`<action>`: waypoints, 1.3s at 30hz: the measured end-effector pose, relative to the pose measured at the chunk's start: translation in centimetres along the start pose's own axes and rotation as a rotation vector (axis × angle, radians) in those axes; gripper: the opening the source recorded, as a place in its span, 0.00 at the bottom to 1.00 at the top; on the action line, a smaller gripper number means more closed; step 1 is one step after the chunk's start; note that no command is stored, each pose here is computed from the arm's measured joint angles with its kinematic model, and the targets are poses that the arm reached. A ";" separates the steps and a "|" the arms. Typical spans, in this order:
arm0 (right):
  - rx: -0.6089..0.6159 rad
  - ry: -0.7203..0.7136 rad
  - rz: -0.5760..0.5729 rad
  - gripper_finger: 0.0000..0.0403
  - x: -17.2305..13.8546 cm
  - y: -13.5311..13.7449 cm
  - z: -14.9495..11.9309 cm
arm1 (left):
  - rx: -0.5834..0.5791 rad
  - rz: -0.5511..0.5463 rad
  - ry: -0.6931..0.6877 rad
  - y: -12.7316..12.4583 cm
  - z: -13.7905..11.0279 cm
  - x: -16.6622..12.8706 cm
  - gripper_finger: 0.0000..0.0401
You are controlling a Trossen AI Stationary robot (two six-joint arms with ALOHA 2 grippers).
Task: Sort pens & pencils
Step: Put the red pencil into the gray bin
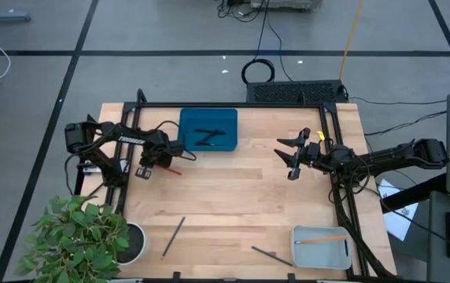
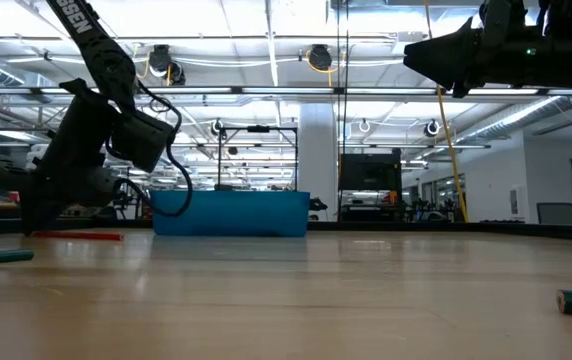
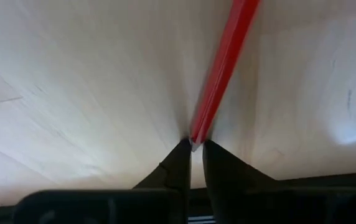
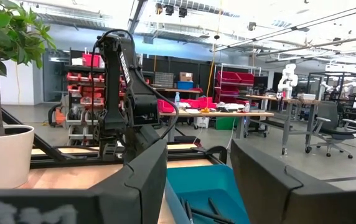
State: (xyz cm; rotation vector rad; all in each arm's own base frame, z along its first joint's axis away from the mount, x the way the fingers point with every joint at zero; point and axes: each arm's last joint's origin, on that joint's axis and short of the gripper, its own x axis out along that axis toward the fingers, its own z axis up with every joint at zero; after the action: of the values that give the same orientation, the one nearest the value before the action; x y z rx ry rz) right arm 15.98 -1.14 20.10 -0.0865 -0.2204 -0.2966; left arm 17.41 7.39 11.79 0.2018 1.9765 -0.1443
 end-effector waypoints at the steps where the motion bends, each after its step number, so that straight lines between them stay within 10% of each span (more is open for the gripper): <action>1: 0.000 0.000 0.000 0.41 0.0 0.0 0.0 | -0.001 0.000 -0.001 0.0 0.0 0.0 0.11; 39: 0.000 0.001 0.000 0.41 0.0 0.0 0.0 | -0.100 -0.085 -0.205 0.0 0.2 -2.1 0.00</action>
State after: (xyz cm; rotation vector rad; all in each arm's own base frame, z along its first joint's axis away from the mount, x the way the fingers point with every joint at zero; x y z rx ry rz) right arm 15.98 -1.14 20.08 -0.0865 -0.2196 -0.2965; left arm 18.39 7.20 13.61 0.0357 1.7834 -0.1158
